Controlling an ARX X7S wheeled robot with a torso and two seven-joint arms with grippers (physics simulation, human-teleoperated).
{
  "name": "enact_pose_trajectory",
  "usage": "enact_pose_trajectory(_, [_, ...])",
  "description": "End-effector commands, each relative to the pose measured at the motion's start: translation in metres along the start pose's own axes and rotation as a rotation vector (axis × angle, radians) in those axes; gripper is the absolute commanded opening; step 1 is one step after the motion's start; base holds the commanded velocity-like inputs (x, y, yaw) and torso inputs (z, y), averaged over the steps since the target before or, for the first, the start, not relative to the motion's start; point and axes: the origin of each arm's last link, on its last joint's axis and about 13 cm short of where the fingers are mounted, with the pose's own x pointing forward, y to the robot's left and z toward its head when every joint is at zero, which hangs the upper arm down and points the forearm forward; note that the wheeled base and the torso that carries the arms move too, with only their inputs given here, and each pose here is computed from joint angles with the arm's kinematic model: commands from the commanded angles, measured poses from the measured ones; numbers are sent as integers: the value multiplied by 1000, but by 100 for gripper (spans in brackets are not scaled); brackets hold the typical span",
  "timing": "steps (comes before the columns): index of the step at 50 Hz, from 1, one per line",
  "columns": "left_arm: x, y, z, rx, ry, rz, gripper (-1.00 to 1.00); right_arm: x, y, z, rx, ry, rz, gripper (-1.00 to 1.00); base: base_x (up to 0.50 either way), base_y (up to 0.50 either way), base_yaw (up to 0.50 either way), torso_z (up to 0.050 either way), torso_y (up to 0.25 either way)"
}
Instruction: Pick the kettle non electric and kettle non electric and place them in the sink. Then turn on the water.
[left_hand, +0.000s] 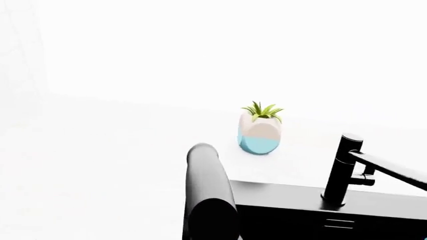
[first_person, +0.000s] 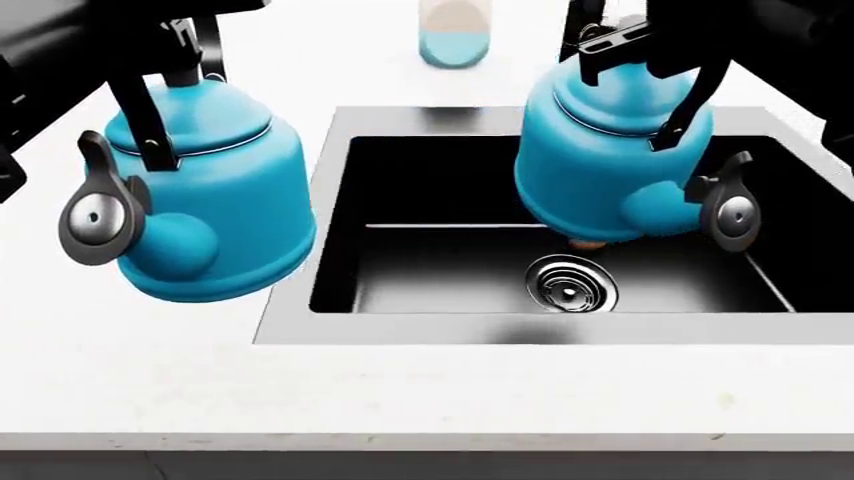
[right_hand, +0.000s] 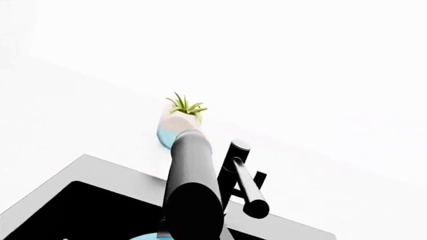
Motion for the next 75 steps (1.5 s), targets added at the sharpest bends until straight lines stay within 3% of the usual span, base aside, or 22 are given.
enact_pose_trajectory(1, [-2, 0, 6, -14, -38, -1, -100, 0, -3, 4, 0, -27, -37, -100, 1, -500, 0, 0, 0])
enact_pose_trajectory(27, [-2, 0, 6, -14, -36, -3, -100, -1, -4, 7, 6, -54, -54, -100, 0, -492, 0, 1, 2])
enact_pose_trajectory(48, [-2, -1, 5, -12, -36, -5, -100, -3, -6, 9, -17, -62, -65, -100, 0, 0, 0, 1, 1])
enact_pose_trajectory(67, [-1, -1, 4, -16, -35, -10, -100, -3, -7, 9, -19, -61, -75, -100, 493, -16, 0, 1, 3])
enact_pose_trajectory(75, [-1, -1, 5, -18, -37, -11, -100, -2, -8, 9, -25, -63, -82, -100, 78, 0, 0, 0, 4])
